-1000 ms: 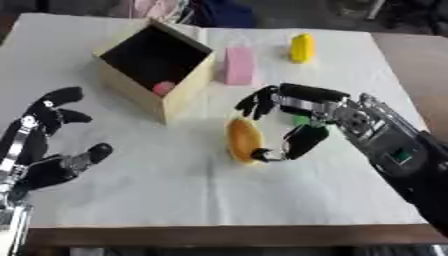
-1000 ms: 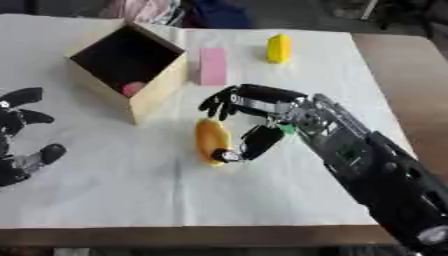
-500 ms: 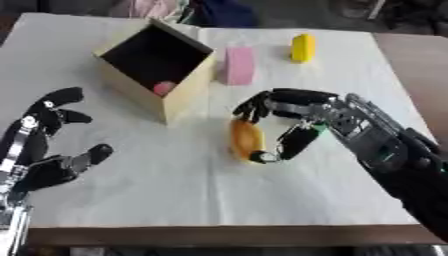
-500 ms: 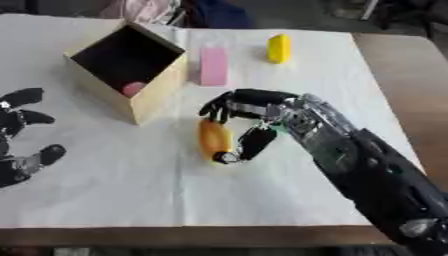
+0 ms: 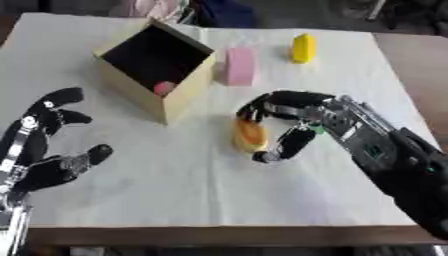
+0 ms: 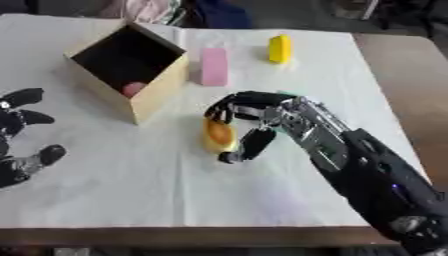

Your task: Pick up objects on the table and place them in the box.

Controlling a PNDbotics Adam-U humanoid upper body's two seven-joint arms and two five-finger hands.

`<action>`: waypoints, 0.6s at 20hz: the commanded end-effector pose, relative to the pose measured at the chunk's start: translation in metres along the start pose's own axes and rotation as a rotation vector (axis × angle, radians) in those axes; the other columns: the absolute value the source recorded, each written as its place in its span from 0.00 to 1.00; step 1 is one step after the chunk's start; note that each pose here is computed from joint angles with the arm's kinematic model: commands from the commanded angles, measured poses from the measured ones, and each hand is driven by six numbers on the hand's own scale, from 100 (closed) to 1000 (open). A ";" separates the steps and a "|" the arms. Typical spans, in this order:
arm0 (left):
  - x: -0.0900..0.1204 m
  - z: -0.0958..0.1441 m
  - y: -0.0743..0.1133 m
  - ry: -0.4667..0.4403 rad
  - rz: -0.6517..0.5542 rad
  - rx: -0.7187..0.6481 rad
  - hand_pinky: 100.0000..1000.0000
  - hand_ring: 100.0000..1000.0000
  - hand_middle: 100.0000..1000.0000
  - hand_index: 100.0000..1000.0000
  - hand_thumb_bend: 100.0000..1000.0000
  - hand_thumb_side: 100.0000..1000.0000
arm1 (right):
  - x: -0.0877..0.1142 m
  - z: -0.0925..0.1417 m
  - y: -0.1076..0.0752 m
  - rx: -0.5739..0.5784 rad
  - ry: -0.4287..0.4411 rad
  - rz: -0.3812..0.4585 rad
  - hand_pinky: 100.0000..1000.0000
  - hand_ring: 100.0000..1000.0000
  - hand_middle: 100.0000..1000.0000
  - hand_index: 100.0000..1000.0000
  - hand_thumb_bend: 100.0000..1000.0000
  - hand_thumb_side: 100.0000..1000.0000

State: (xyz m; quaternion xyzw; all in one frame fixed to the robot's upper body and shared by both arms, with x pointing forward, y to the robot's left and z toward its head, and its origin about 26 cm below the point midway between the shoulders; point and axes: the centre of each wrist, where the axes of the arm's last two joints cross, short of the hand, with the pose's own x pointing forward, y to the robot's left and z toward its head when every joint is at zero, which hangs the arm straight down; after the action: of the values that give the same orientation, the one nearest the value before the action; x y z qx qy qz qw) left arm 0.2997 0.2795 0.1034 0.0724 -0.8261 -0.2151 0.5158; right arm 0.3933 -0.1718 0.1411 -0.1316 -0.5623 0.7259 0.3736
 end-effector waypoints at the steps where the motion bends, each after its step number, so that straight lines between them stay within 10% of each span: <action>1: 0.009 -0.004 0.004 -0.037 -0.012 -0.002 0.75 0.60 0.83 0.79 0.77 0.29 | -0.003 0.002 -0.008 -0.004 0.017 0.049 0.77 0.74 0.76 0.91 0.36 0.21; 12: 0.009 -0.004 0.004 -0.036 -0.012 -0.002 0.75 0.60 0.83 0.79 0.76 0.29 | -0.002 0.002 -0.013 -0.159 0.035 0.146 0.60 0.53 0.56 0.68 0.17 0.00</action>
State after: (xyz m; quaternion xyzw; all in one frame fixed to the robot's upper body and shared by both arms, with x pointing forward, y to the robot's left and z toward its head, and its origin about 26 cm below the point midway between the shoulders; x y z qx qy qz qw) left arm 0.3005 0.2791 0.1045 0.0720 -0.8271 -0.2156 0.5141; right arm 0.3960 -0.1707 0.1419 -0.1940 -0.5881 0.7129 0.3289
